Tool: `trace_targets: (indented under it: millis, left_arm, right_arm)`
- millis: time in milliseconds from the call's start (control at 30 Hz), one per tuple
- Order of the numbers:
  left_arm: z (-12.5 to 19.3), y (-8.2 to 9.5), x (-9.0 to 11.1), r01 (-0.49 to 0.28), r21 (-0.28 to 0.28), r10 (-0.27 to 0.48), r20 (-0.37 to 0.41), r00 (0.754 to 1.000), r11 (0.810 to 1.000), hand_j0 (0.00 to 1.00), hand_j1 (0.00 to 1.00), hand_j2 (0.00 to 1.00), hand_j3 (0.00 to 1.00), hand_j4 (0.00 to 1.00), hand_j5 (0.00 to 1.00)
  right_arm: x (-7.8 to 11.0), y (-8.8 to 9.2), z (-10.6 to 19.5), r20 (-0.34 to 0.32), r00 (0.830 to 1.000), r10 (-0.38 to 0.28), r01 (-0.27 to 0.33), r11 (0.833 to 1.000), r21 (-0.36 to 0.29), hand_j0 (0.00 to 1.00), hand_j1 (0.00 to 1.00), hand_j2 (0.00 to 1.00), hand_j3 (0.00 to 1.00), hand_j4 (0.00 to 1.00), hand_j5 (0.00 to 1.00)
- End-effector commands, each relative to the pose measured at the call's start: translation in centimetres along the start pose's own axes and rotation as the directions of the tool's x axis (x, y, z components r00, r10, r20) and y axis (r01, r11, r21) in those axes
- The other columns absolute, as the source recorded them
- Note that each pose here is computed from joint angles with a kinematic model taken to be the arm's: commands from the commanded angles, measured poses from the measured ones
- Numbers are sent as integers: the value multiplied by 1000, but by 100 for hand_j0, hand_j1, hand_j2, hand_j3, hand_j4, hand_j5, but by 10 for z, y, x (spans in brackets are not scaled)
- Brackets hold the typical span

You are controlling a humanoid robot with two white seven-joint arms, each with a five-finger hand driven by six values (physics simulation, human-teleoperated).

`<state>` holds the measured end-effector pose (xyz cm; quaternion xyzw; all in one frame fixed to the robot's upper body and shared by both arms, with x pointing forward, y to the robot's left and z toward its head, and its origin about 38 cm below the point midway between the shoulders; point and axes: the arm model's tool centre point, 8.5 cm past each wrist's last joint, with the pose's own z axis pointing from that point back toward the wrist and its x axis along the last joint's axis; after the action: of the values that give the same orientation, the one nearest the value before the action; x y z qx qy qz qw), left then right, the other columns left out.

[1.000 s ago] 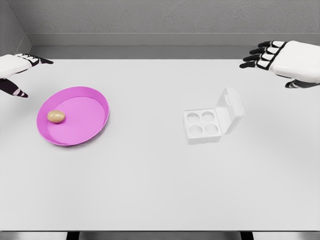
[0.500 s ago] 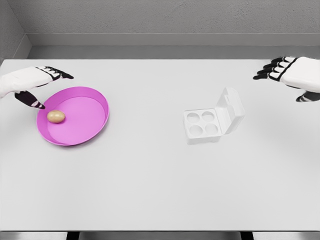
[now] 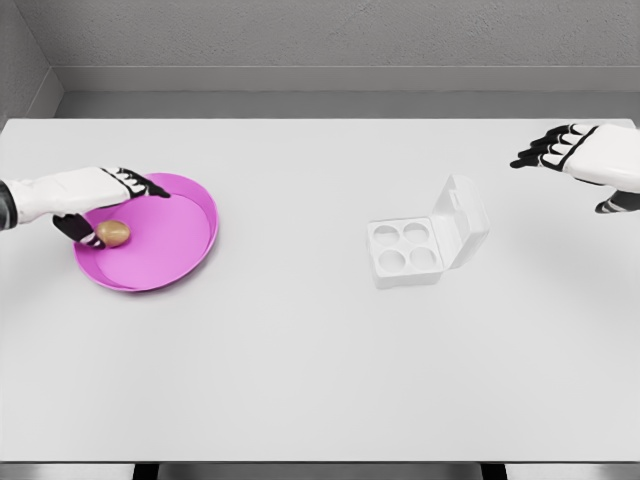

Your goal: Pack egg into the box and close the box lid

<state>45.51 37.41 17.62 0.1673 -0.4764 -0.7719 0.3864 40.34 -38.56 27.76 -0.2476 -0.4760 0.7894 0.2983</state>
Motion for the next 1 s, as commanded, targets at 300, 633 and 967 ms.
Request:
trace_targets:
  millis: [300, 633, 967]
  left_arm:
    - [-3, -12, 3, -1, -61, 1, 9, 1000, 998, 86, 86, 86, 86, 86, 86]
    - [2, -13, -1, 0, -69, 0, -4, 1000, 998, 83, 83, 83, 83, 83, 83]
    - [1, -20, -1, -4, -110, 3, -6, 1000, 994, 77, 77, 77, 77, 77, 77]
  right_arm:
    - [2, 9, -1, 3, 1000, -16, 16, 1000, 19, 100, 100, 100, 100, 100, 100]
    - [2, 34, -3, -13, 1000, -26, 27, 996, 83, 100, 100, 100, 100, 100, 100]
    - [9, 49, -13, 11, 1000, -29, 27, 991, 129, 100, 100, 100, 100, 100, 100]
